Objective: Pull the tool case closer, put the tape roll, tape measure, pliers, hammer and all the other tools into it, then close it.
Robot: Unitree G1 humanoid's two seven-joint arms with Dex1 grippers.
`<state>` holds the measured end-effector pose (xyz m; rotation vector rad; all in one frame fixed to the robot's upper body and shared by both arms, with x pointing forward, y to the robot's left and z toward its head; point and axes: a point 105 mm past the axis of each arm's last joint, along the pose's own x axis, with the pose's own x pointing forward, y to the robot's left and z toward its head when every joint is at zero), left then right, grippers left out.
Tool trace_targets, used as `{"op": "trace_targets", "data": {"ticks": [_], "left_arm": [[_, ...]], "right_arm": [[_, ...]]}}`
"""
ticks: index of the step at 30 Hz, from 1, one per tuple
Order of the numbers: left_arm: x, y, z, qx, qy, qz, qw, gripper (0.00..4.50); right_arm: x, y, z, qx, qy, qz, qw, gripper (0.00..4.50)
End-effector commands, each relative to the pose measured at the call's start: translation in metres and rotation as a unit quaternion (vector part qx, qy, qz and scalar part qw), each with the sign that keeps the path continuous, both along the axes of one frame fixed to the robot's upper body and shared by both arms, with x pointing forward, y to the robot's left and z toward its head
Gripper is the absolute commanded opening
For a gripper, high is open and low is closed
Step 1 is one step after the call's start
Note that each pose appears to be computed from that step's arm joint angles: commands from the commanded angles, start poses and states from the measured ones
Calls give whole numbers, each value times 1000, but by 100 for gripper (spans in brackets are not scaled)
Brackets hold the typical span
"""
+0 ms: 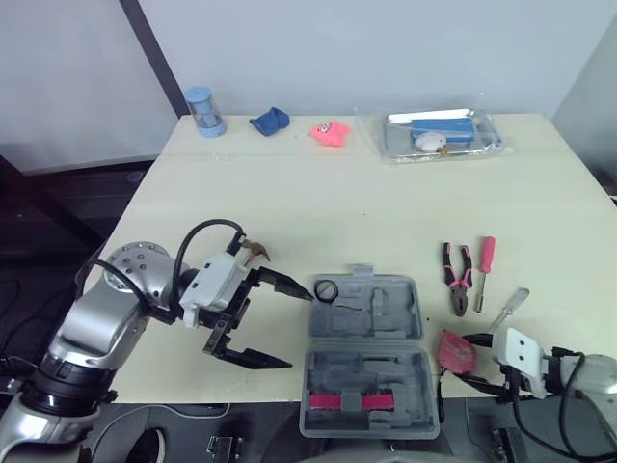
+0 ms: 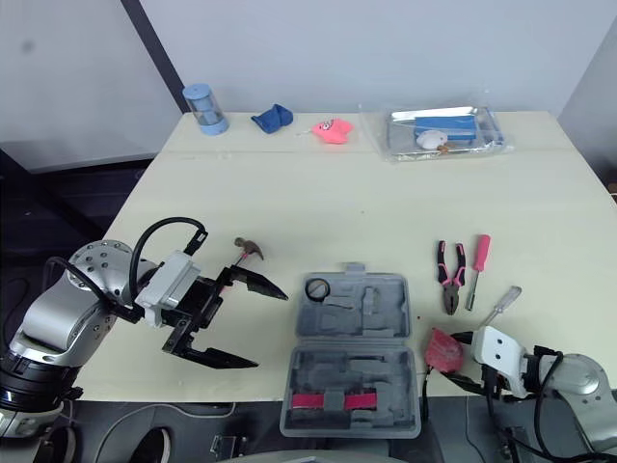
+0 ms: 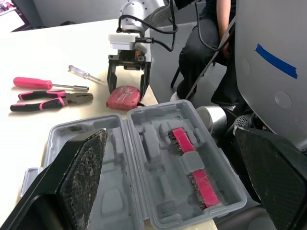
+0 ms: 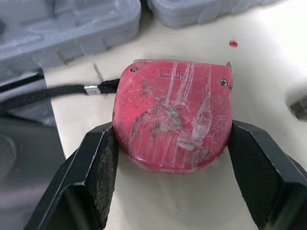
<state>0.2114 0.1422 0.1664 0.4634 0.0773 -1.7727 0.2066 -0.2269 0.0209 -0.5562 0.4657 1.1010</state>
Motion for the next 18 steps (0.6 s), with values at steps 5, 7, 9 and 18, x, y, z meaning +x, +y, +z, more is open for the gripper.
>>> {"op": "trace_targets", "data": {"ticks": [5,7,9,18], "left_arm": [[6,5,5,-25,-11,48,998,450],[8,6,5,-33,-12,65,997,450],[11,8,5,-41,-12,89,995,450],[22,26,3,-44,-10,165,985,450]], "right_arm": [[14,2,53,-27,-25,61,997,284],[20,9,64,-29,-31,77,996,284],[30,18,77,-45,-40,95,994,284],[69,67,104,-112,-43,148,982,284]]}}
